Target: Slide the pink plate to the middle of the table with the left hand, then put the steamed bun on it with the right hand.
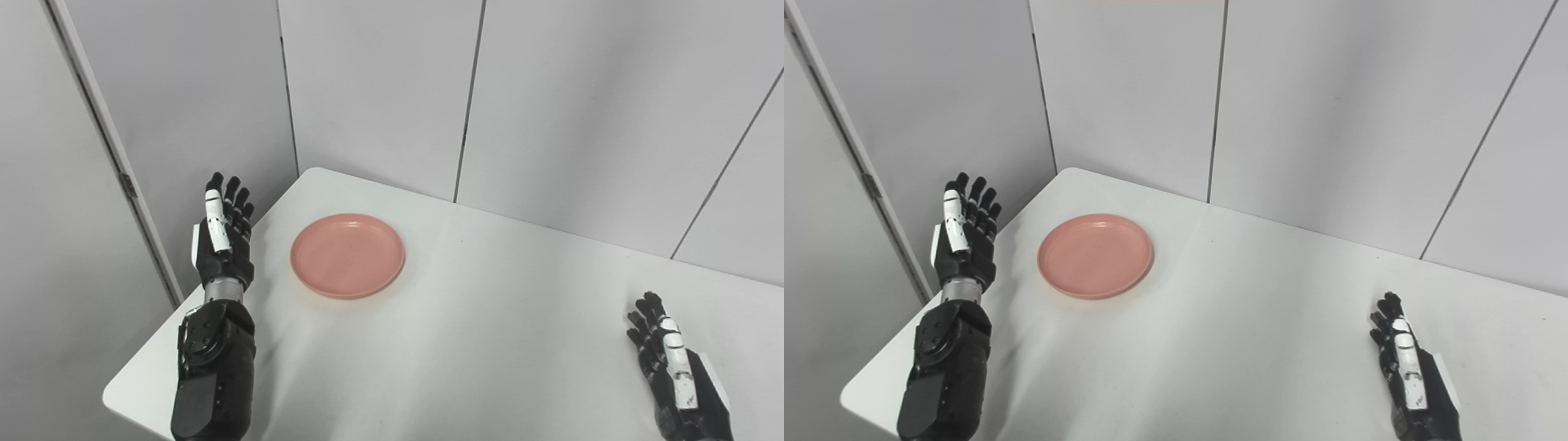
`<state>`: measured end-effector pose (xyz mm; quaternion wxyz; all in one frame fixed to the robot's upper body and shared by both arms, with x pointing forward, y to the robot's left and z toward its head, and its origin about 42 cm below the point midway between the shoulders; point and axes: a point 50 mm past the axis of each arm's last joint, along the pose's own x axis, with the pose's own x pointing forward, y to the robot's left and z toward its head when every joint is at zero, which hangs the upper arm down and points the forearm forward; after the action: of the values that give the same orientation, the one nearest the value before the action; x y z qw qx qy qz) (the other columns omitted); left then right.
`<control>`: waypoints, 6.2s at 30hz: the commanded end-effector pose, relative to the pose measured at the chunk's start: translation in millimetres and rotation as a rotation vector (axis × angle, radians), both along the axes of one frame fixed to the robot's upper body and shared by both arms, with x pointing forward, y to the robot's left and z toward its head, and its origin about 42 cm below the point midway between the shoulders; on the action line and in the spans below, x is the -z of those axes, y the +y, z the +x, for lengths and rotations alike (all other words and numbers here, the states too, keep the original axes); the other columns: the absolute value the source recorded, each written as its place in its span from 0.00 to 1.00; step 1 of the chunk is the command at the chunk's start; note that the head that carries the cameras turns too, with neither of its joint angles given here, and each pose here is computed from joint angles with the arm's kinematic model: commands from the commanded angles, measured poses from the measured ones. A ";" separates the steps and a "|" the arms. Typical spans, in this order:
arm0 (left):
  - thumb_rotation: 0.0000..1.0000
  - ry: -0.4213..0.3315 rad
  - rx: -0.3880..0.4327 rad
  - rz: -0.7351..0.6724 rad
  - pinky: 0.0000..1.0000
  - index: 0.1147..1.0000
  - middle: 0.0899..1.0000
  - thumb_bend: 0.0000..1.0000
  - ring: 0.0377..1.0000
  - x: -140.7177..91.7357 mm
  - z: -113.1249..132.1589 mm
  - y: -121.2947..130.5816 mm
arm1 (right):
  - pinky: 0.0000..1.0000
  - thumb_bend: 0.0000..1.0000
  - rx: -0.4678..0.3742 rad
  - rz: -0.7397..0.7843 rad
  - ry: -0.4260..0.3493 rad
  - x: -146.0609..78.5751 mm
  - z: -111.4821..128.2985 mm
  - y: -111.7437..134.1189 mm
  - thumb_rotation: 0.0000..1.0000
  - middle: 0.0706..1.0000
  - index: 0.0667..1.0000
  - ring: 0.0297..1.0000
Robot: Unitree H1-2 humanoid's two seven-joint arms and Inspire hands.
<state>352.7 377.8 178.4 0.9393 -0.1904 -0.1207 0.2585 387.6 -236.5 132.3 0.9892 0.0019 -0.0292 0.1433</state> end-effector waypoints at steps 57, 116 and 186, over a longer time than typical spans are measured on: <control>1.00 0.262 0.415 -0.069 0.93 0.93 0.92 0.42 0.92 79.6 60.4 -94.9 | 1.00 0.14 0.031 -0.015 0.108 24.8 -19.6 4.1 1.00 1.00 1.00 1.00; 1.00 0.398 0.988 -0.081 0.94 0.95 0.95 0.45 0.94 126.5 7.5 -203.7 | 1.00 0.31 0.045 -0.074 0.105 47.6 -17.3 45.1 1.00 0.99 1.00 0.98; 0.88 0.405 0.942 -0.107 0.82 0.88 0.87 0.52 0.85 166.1 20.4 -111.4 | 0.56 0.84 1.023 -1.111 -0.245 -183.8 -64.1 -96.7 0.40 0.81 0.81 0.74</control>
<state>441.1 242.7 107.1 0.9558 -0.1974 0.0303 -0.2160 325.7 -334.4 293.1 0.7882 -0.5241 -0.0365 -0.3205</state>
